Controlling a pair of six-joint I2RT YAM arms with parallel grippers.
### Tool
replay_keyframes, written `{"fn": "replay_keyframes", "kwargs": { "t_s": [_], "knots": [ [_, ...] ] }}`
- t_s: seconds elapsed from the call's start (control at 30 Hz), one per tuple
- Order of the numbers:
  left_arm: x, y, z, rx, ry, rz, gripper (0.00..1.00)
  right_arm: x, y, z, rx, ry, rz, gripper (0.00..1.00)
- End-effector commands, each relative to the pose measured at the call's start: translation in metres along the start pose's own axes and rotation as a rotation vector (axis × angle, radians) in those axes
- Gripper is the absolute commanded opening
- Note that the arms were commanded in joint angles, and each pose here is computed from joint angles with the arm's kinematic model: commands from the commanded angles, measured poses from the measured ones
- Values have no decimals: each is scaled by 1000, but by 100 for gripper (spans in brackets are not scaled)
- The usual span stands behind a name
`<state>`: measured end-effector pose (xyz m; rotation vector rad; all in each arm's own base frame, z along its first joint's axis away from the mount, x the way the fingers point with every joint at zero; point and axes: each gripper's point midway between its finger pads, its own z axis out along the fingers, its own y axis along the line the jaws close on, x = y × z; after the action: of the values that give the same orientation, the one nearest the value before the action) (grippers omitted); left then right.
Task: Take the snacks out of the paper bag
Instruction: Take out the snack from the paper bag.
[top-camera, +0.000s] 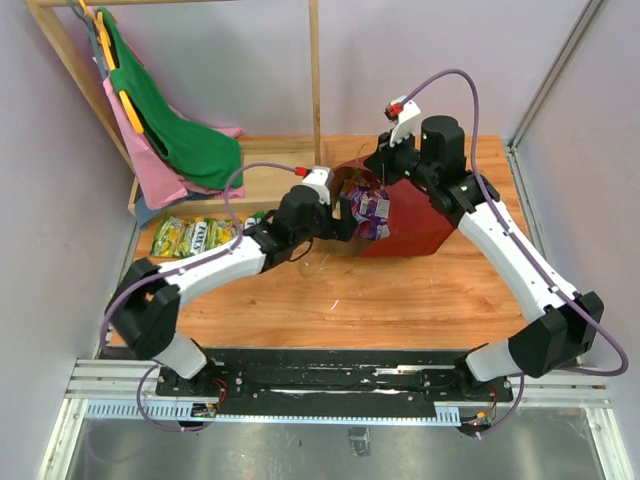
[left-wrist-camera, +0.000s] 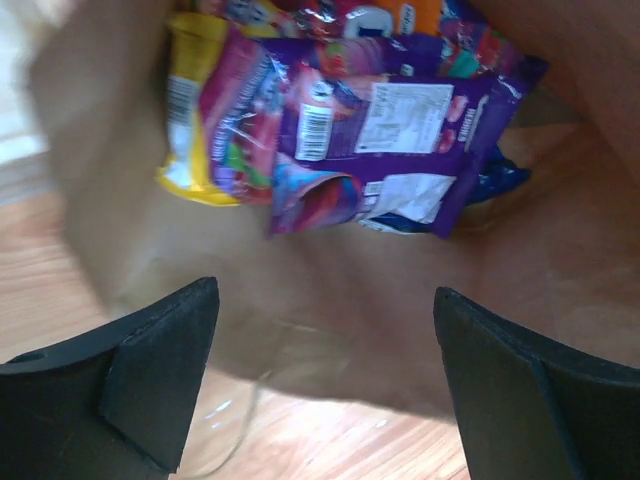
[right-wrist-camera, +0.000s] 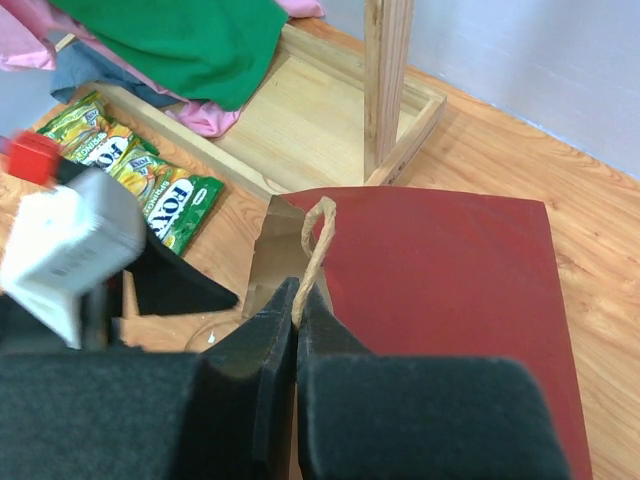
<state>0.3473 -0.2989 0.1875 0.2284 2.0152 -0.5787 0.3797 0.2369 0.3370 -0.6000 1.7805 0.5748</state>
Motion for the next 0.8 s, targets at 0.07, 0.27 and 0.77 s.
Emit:
{"fn": "replay_keyframes", "kwargs": {
  "t_s": [0.07,0.27,0.77],
  "knots": [
    [-14,-37,39,136,-130,-140,92,-17,9,-3,-39,-57,40,1],
    [-20,-52,73,163,-129,-178,92,-19,16,2,-83,-82,80,1],
    [25,-11,148,-54,-117,-194,87,-34,27,6,-145,-133,137,1]
  ]
}}
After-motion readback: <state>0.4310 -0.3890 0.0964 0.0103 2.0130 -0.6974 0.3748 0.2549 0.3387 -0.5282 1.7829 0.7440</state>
